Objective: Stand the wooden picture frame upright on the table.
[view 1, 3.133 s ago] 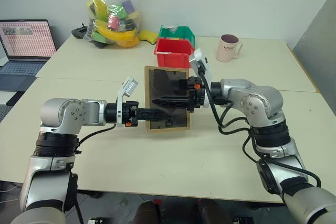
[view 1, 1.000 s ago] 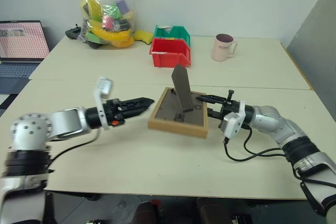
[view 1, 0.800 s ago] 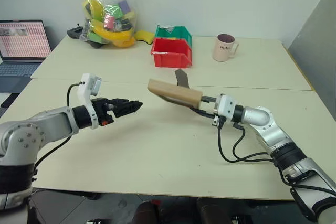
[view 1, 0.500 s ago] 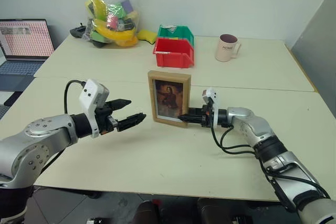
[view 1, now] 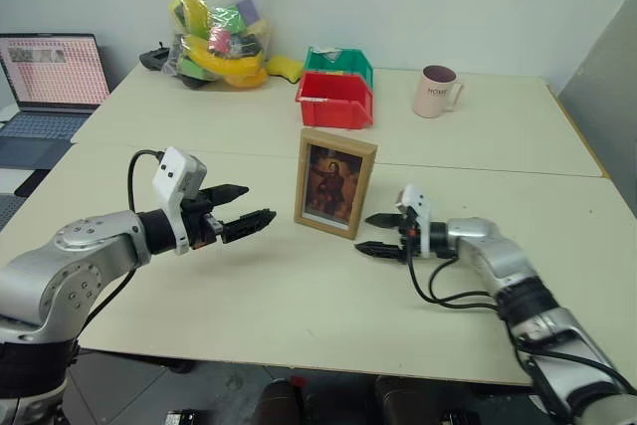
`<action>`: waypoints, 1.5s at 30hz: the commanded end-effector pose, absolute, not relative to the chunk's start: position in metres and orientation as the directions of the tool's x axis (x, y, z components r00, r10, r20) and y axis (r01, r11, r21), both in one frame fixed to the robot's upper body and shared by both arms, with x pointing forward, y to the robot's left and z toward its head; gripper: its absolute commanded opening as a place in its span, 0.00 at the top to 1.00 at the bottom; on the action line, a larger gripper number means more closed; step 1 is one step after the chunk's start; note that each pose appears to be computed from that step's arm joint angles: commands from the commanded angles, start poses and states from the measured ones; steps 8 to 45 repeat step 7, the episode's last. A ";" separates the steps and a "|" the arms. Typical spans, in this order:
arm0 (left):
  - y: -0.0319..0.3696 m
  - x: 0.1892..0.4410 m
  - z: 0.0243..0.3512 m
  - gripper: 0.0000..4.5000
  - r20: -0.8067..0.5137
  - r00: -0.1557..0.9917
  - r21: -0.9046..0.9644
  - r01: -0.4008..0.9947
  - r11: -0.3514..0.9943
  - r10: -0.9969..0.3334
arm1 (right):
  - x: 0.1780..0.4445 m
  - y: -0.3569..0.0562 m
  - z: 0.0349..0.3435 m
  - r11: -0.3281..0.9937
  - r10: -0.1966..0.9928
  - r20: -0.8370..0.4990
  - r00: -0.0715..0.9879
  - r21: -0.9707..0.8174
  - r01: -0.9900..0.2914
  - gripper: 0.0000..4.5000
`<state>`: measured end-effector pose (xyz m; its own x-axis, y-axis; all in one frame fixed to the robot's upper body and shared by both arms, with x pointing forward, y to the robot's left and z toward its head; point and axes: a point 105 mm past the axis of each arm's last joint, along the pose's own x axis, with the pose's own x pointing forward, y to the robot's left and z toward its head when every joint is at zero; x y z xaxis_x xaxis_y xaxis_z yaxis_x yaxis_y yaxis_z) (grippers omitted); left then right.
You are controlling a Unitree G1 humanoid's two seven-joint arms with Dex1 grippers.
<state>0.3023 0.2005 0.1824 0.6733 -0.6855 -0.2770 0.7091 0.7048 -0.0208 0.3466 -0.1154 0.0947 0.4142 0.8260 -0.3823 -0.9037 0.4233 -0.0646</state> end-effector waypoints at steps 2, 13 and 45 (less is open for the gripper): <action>0.217 0.312 0.202 0.00 -0.293 0.671 0.045 0.721 0.692 -0.681 | 0.325 -0.118 0.172 0.462 0.822 -0.299 0.485 -0.150 -0.874 0.01; 0.221 0.321 0.212 0.00 -0.303 0.645 0.057 0.747 0.662 -0.701 | 0.312 -0.111 0.203 0.523 0.805 -0.261 0.533 -0.111 -0.845 0.01; 0.221 0.321 0.212 0.00 -0.303 0.645 0.057 0.747 0.662 -0.701 | 0.312 -0.111 0.203 0.523 0.805 -0.261 0.533 -0.111 -0.845 0.01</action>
